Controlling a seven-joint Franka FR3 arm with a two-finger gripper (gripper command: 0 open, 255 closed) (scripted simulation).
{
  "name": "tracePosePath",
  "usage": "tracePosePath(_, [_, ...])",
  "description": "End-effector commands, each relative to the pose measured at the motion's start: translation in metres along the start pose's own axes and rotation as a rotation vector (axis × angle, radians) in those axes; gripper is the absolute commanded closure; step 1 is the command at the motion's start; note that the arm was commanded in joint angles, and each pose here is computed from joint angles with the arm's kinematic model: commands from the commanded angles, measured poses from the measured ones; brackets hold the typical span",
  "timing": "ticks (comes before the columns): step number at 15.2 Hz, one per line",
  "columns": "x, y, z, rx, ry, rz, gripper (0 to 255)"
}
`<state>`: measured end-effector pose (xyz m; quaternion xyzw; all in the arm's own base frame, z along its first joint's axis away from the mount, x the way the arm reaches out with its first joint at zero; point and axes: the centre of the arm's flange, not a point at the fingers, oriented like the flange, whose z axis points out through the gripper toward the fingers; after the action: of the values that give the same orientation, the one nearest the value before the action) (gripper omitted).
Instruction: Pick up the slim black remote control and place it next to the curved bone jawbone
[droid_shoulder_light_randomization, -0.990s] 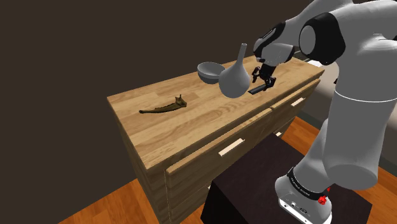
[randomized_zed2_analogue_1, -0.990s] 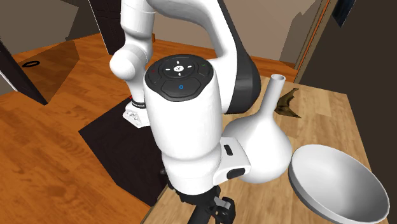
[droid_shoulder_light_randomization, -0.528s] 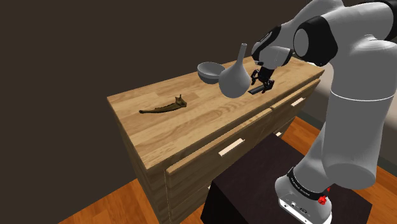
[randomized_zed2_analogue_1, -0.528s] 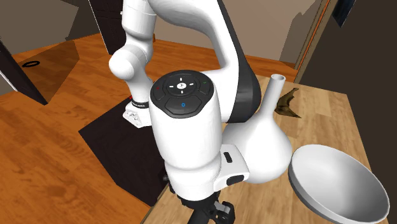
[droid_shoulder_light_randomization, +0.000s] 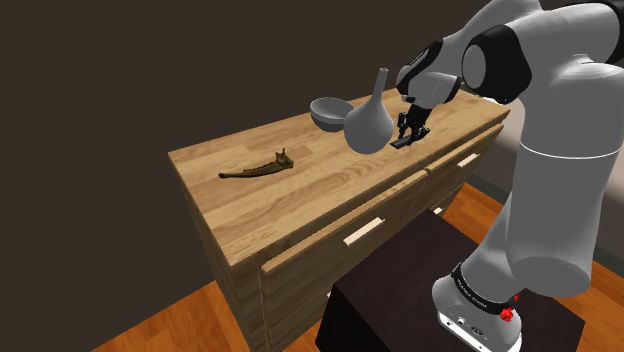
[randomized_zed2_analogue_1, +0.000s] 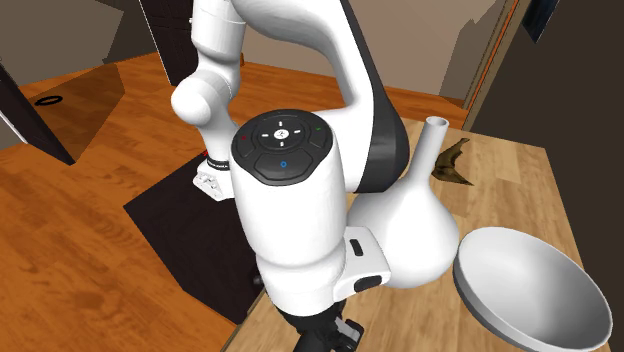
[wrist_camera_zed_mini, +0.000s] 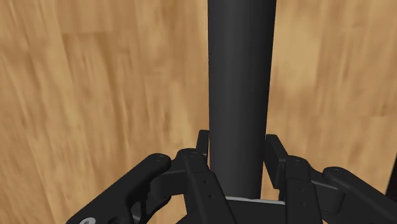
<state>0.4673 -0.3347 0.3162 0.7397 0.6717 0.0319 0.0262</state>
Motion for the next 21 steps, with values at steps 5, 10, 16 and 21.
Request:
tracePosePath(5, [0.002,0.001,0.002,0.0,-0.002,-0.004,255])
tracePosePath(10, [0.002,0.003,-0.025,0.0,-0.002,-0.004,255])
tracePosePath(16, [0.003,0.006,-0.056,0.0,-0.002,-0.004,255])
tracePosePath(21, [0.003,0.008,-0.083,0.0,-0.002,-0.004,255])
